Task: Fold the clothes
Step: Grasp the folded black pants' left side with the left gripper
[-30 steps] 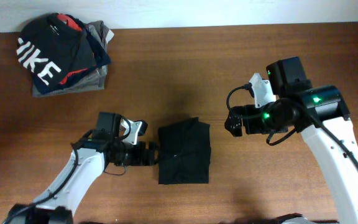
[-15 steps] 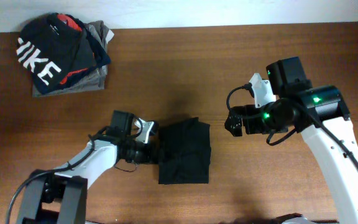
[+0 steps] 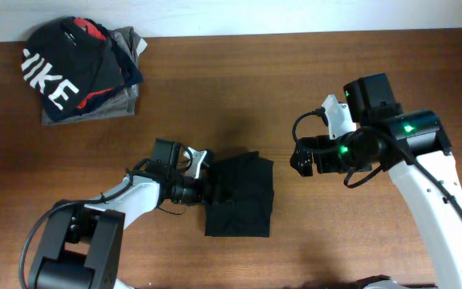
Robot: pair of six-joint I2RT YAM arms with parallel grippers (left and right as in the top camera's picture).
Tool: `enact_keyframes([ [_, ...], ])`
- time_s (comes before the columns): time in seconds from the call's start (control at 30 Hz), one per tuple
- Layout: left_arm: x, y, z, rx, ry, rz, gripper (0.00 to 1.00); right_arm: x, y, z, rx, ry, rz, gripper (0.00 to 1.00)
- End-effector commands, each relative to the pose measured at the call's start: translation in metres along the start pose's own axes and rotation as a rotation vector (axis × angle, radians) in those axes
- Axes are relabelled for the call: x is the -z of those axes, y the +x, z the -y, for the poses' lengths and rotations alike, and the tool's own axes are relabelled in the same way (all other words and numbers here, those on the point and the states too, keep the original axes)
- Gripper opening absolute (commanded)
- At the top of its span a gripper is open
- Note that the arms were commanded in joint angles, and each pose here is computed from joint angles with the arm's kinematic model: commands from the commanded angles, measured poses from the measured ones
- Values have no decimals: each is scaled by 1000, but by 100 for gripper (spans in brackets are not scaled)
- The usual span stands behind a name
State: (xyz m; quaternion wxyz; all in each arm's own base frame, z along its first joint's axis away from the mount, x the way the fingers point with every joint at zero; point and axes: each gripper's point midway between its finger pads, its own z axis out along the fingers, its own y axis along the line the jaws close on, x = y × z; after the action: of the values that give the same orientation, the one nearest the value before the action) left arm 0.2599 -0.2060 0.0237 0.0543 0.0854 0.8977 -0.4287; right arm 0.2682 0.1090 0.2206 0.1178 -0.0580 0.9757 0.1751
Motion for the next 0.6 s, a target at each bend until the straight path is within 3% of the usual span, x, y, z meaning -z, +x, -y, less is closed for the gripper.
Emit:
enact_keyframes([
  [0.0,-10,15,-25,52,-84,-38,64,7,-4,1,-2,8,29,99],
  [0.03,-10,15,-25,50,-83,-36,52,7,-4,1,-3,8,29,99],
  [0.13,-10,13,-25,43,-82,-30,40,7,-4,1,-3,8,28,99],
  [0.17,-10,12,-25,42,-81,-29,21,7,-4,1,-3,8,28,99],
  [0.2,-10,12,-25,41,-81,-28,8,7,-4,1,-3,9,27,99],
  [0.23,-10,11,-24,38,-81,-26,1,7,-3,1,-4,9,25,99],
  [0.43,-8,-5,-17,-2,-71,11,0,7,0,2,-9,11,10,99],
  [0.57,2,-41,1,-75,-64,80,0,7,2,2,-11,12,2,99],
])
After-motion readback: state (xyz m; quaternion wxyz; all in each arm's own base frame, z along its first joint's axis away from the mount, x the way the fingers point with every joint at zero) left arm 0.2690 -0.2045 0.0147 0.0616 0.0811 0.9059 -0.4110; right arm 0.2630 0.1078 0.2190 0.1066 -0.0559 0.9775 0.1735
